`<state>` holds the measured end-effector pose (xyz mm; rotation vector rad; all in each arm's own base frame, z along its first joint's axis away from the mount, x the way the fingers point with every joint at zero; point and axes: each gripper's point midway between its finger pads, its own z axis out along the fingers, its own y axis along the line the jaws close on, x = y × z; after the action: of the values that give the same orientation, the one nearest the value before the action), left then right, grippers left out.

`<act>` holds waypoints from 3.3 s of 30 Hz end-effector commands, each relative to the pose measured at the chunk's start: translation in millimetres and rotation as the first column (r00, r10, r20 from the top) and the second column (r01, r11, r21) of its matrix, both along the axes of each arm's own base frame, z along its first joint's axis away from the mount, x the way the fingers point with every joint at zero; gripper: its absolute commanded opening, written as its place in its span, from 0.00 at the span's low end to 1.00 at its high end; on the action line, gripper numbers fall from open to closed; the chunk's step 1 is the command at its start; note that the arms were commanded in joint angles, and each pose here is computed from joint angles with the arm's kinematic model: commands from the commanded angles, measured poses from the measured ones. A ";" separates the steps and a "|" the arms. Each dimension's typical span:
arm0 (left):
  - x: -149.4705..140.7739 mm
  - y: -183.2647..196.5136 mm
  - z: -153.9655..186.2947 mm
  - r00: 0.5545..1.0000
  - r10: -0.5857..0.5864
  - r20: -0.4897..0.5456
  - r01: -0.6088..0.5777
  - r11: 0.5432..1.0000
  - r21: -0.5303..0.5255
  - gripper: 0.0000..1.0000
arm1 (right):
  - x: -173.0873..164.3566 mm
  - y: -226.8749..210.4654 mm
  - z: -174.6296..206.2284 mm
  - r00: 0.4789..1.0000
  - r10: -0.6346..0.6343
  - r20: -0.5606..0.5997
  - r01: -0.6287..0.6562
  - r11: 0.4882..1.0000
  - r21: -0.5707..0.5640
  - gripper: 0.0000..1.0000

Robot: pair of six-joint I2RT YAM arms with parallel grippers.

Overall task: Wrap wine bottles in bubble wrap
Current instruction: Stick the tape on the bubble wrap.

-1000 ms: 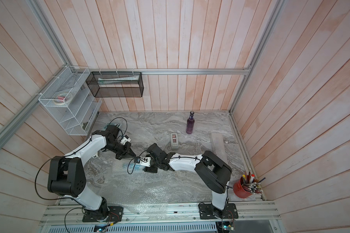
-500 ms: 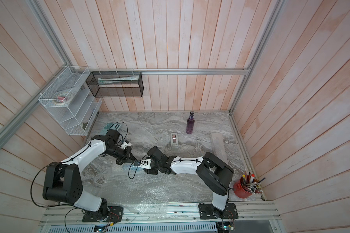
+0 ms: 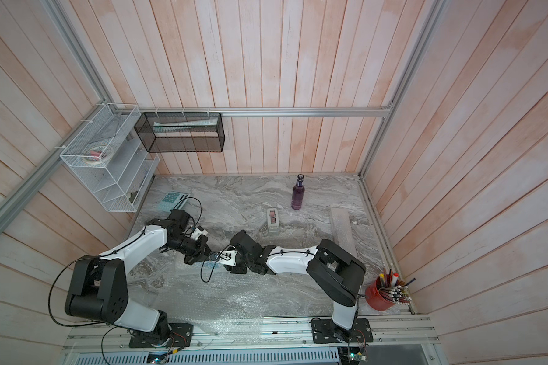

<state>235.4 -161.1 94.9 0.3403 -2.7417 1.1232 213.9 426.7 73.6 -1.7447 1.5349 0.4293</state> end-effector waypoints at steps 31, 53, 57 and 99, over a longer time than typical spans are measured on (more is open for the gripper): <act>-3.8 11.8 -37.5 0.999 -0.031 -0.008 0.031 0.994 0.101 0.00 | 4.7 6.9 83.6 0.942 0.020 -0.335 0.108 0.927 0.359 0.61; 0.0 13.5 -37.5 0.999 -0.035 0.011 0.033 0.993 0.115 0.00 | 27.6 29.8 -3.6 0.792 -0.060 -0.608 0.197 0.967 0.162 0.50; 0.3 13.4 -37.5 0.999 -0.035 0.010 0.034 0.993 0.115 0.00 | 29.3 26.3 -20.1 0.789 -0.097 -0.607 0.203 0.973 0.108 0.47; -11.4 0.3 15.2 0.988 0.132 0.078 -0.137 0.989 0.057 0.16 | 31.9 19.1 -30.6 0.748 -0.167 -0.642 0.243 0.970 0.031 0.34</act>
<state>214.6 -141.8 103.1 0.4438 -2.9200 0.9465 245.5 462.3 75.8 -1.3788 1.9513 1.1201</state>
